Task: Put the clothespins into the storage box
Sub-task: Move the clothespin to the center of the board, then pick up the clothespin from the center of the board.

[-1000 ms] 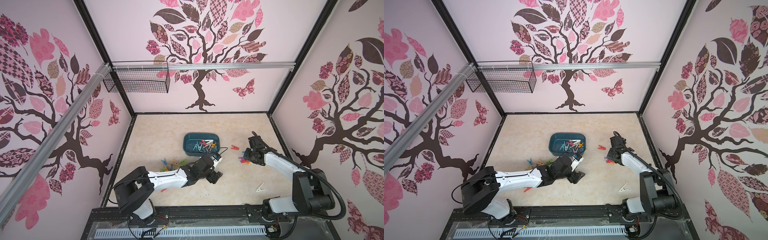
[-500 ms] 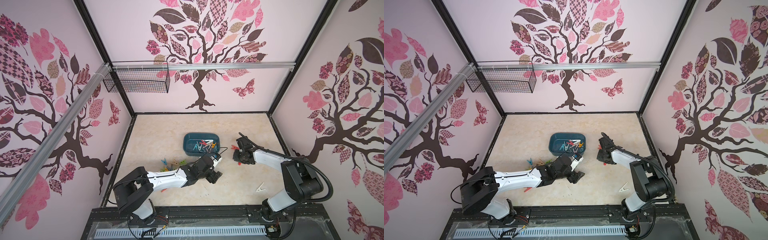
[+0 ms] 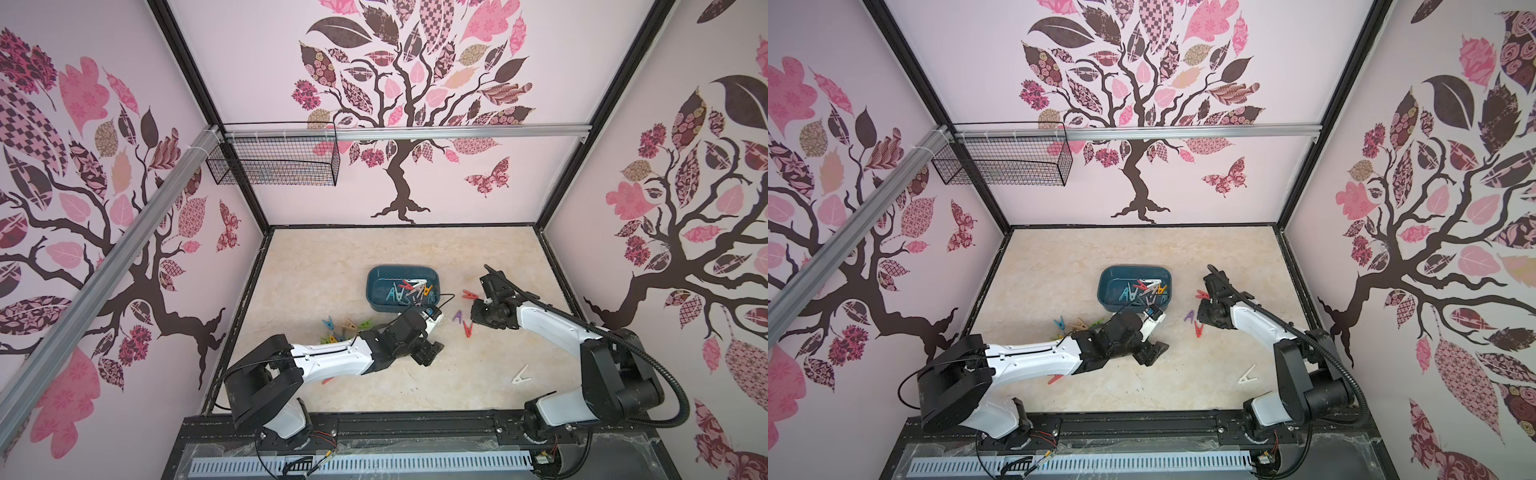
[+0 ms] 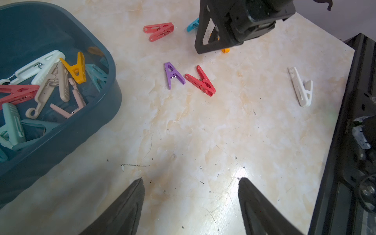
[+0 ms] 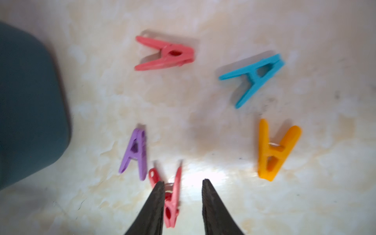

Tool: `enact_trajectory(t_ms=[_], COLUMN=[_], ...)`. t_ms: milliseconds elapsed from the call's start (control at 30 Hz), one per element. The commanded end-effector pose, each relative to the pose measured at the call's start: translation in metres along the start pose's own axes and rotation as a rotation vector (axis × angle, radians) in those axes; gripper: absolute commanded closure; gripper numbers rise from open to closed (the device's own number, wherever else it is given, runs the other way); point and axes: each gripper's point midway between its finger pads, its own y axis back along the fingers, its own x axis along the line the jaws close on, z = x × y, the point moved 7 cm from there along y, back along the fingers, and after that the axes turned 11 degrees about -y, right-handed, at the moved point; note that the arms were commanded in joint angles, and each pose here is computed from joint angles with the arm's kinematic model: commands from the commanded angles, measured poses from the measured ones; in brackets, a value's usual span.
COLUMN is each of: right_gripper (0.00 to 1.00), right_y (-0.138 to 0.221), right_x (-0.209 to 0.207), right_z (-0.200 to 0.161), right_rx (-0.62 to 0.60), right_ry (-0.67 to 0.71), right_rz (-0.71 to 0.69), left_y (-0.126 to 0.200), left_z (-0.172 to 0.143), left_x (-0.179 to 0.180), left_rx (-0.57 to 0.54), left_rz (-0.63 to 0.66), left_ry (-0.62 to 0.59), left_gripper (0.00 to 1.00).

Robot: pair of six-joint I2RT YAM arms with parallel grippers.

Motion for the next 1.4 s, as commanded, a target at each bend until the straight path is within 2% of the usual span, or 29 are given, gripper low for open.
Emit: enact_trajectory(t_ms=[0, 167, 367, 600, 733, 800, 867, 900, 1033, 1200, 1300, 1367], right_gripper=[0.66, 0.68, 0.74, 0.89, 0.91, 0.9, 0.76, 0.72, 0.71, 0.86, 0.91, 0.92], right_y=[-0.001, -0.015, -0.028, -0.017, -0.007, -0.008, -0.013, -0.016, -0.027, -0.029, -0.011, 0.006], right_x=[0.006, 0.006, 0.005, 0.01, 0.015, 0.014, 0.008, 0.006, 0.005, 0.007, 0.017, 0.026], right_z=[-0.002, -0.003, -0.01, -0.007, -0.005, -0.006, -0.008, -0.01, -0.017, -0.019, -0.012, -0.005], right_rx=[0.041, 0.053, 0.093, 0.081, 0.061, 0.054, 0.057, 0.065, 0.091, 0.1, 0.058, 0.025], right_ry=[0.019, 0.008, -0.003, -0.006, 0.005, 0.009, 0.007, 0.01, 0.024, 0.02, 0.034, 0.052], right_rz=[0.014, 0.007, 0.014, 0.052, 0.062, 0.045, 0.001, -0.012, -0.016, -0.004, 0.025, 0.045], left_y=[-0.004, -0.012, -0.019, -0.009, 0.002, 0.007, 0.011, 0.012, 0.013, 0.015, 0.024, 0.035], left_z=[0.008, 0.003, -0.005, -0.001, 0.003, 0.003, 0.001, 0.001, -0.003, -0.003, -0.002, -0.005], left_x=[-0.004, -0.005, -0.003, 0.007, 0.021, 0.027, 0.033, 0.034, 0.033, 0.035, 0.046, 0.061], left_rx=[-0.015, 0.009, 0.057, 0.026, -0.005, -0.016, -0.018, -0.018, -0.016, -0.02, -0.038, -0.055], left_rz=[-0.031, -0.034, -0.014, 0.049, 0.082, 0.098, 0.115, 0.12, 0.114, 0.126, 0.168, 0.199], left_ry=[0.007, -0.005, -0.026, 0.002, 0.05, 0.063, 0.069, 0.073, 0.084, 0.088, 0.116, 0.18], left_gripper=[0.24, 0.24, 0.24, 0.24, 0.24, 0.24, 0.24, 0.24, 0.24, 0.24, 0.24, 0.24])
